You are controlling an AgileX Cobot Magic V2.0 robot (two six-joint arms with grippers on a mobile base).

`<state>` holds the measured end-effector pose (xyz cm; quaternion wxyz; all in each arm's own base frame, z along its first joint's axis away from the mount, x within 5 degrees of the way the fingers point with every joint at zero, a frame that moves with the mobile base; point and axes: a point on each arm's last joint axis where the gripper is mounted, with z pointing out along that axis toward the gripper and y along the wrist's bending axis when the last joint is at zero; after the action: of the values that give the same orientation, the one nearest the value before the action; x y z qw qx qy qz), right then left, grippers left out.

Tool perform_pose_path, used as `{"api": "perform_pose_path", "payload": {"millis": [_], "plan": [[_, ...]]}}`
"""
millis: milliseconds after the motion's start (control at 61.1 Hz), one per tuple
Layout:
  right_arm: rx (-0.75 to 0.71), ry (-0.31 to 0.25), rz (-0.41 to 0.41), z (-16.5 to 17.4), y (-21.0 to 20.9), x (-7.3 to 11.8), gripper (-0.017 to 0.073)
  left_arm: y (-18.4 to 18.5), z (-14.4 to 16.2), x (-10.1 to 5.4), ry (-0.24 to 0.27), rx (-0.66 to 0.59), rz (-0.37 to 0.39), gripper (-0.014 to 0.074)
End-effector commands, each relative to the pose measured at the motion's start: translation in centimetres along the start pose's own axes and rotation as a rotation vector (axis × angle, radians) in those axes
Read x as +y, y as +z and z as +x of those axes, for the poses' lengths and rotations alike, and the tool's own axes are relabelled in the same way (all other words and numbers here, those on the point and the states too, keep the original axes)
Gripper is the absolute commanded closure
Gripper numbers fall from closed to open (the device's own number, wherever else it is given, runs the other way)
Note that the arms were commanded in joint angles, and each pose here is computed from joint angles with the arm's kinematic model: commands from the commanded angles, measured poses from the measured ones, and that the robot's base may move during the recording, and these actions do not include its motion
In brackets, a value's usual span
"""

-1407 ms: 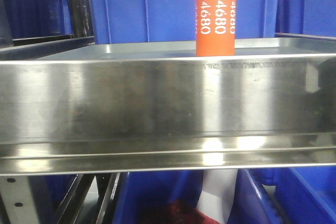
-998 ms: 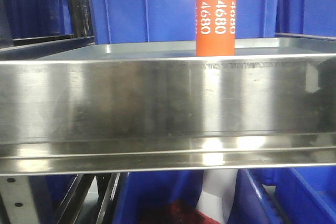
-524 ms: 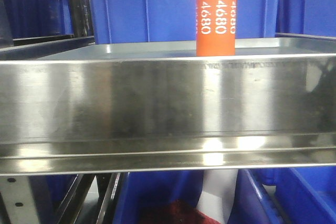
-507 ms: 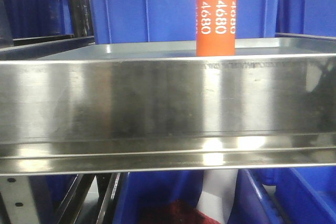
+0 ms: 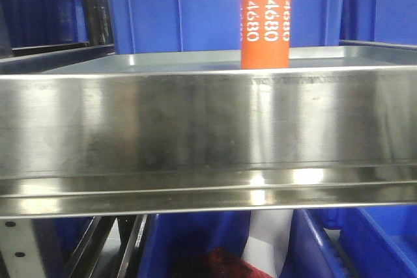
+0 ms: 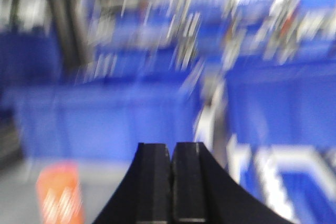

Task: Grab orange capacitor from left shelf to right conveyor

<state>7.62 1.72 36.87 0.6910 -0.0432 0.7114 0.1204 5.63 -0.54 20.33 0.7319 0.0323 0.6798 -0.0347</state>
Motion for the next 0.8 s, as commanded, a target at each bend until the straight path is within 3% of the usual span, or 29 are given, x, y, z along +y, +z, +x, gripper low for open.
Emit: {"api": "perform_pose_path", "payload": {"millis": [0,82,147,262,311,474,785], "plan": [[0.073,-0.071,-0.073,-2.4,2.5,1.3,0.0509,0.0,-1.0,0.0,-0.006,-0.082,0.007,0.0699],[0.168,-0.09,-0.136,-2.3,4.8,2.6,0.0467,0.0,-1.0,0.0,-0.006,-0.082,0.007,0.0699],[0.199,-0.102,-0.195,-2.2,6.3,3.9,0.0374,0.0,-1.0,0.0,-0.006,-0.082,0.007,0.0699],[0.213,-0.114,-0.277,-1.3,9.3,6.0,0.0018,0.0,-1.0,0.0,-0.006,-0.082,0.007,0.0699],[0.228,-0.118,-0.287,-0.7,10.5,6.6,-0.0082,0.0,-1.0,0.0,-0.006,-0.082,0.007,0.0699],[0.285,-0.128,-0.301,1.7,14.0,7.8,-0.0066,0.0,-1.0,0.0,-0.006,-0.082,0.007,0.0699],[0.323,-0.096,-0.332,5.9,18.9,9.6,-0.0065,0.0,-1.0,0.0,-0.006,-0.082,0.007,0.0699]]}}
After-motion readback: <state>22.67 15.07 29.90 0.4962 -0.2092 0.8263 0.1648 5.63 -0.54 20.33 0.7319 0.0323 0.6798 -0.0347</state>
